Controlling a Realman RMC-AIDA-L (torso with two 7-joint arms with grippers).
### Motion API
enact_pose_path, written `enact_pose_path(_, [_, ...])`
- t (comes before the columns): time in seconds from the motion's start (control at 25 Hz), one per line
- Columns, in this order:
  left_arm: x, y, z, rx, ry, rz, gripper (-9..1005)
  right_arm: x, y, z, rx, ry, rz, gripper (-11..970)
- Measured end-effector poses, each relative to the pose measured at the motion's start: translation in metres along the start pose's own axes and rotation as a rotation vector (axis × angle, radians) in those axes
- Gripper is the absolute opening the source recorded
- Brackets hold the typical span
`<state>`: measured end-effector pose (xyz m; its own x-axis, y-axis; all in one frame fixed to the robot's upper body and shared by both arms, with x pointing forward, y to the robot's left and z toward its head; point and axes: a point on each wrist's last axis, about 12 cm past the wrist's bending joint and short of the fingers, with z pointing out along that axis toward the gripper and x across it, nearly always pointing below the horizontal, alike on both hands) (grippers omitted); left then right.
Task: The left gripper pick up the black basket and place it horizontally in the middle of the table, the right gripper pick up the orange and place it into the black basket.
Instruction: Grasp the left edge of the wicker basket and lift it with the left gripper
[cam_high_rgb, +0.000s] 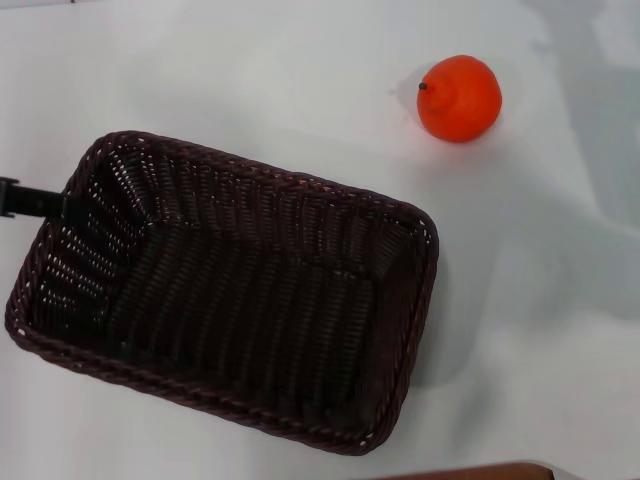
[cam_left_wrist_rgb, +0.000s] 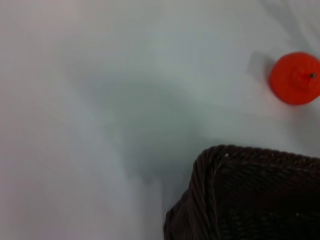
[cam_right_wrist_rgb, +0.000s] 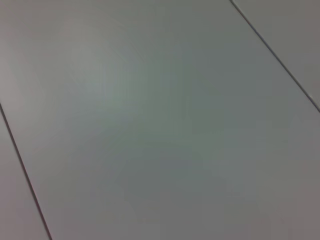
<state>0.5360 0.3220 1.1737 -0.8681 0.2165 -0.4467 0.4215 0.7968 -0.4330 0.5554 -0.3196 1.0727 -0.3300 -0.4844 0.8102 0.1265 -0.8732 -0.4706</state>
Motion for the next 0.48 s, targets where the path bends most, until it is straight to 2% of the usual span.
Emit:
enact_pose_path(0.28, [-0.001, -0.007, 0.019, -0.018, 0.073, 0.02, 736, -0.001, 0.001, 0.002, -0.012, -0.011, -0.001, 944])
enact_pose_path(0.48, [0.0, -0.012, 0.032, -0.081, 0.152, 0.026, 732, -0.001, 0.002, 0.002, -0.014, -0.014, -0.001, 944])
